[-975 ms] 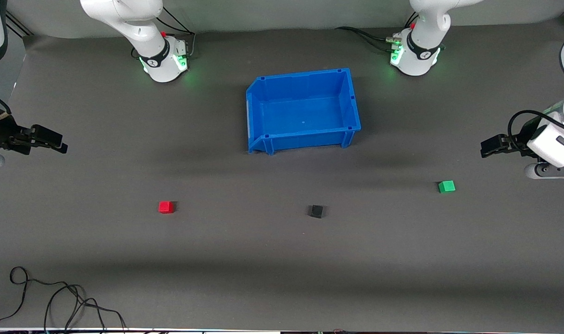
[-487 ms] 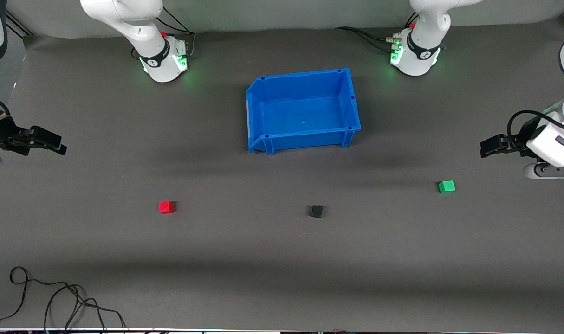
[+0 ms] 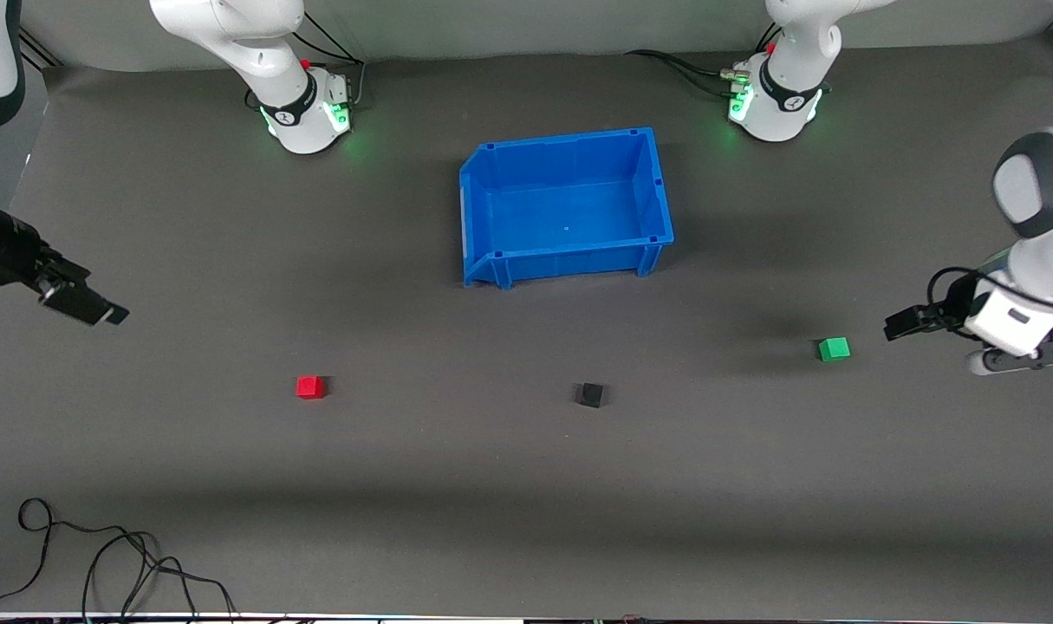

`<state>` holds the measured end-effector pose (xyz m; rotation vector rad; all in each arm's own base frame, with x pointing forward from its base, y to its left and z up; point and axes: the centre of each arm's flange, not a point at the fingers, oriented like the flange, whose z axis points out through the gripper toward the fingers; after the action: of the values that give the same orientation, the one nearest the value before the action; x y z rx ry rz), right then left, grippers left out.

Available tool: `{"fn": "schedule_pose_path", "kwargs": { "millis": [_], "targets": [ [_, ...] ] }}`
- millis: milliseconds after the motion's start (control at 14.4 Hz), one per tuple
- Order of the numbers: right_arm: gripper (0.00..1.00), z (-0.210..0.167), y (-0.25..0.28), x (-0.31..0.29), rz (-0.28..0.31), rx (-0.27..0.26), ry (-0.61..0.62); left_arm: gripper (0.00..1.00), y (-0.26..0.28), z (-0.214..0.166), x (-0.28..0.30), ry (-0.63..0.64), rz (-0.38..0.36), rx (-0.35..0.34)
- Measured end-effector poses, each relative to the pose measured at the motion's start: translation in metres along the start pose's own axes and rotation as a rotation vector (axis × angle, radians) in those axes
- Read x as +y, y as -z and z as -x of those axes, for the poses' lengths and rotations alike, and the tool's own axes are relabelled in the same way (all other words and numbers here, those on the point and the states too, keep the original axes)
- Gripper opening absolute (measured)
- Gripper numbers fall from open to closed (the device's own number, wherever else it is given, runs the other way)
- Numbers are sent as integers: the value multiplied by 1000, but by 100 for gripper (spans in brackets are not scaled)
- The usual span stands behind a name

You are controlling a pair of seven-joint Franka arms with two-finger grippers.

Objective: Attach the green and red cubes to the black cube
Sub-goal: 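Reach the right gripper to the red cube while the left gripper reaches the green cube, then close the right gripper on the red cube while the left gripper grasps green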

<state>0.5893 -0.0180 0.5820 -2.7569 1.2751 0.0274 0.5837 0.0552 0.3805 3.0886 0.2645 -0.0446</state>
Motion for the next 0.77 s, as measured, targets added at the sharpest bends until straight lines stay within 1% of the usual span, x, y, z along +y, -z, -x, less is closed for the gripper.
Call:
{"fn": "schedule_pose_path", "kwargs": {
  "millis": [139,209,348,487,557,627,766],
  "targets": [
    [100,-5,-17,-7,-9,-29,-197,100,-47,-2,1,-1,8,-41],
    [100,-7,-29,-11,-7,-62,-277,100,-70,-4,4,-4,14,-55],
    [100,-11,-62,-20,3,-154,-413,100,-115,-6,7,-12,21,-99],
    [100,-17,-105,-24,38,-238,-498,98,-153,-5,3,-9,21,-145],
    [100,-22,-128,-25,50,-273,-526,98,-167,-4,1,-3,24,-159],
    [100,-28,-153,-26,56,-300,-550,93,-179,-4,0,4,27,-160],
    [100,-38,-203,-28,46,-316,-594,90,-197,-6,-1,2,27,-147]
  ]
}}
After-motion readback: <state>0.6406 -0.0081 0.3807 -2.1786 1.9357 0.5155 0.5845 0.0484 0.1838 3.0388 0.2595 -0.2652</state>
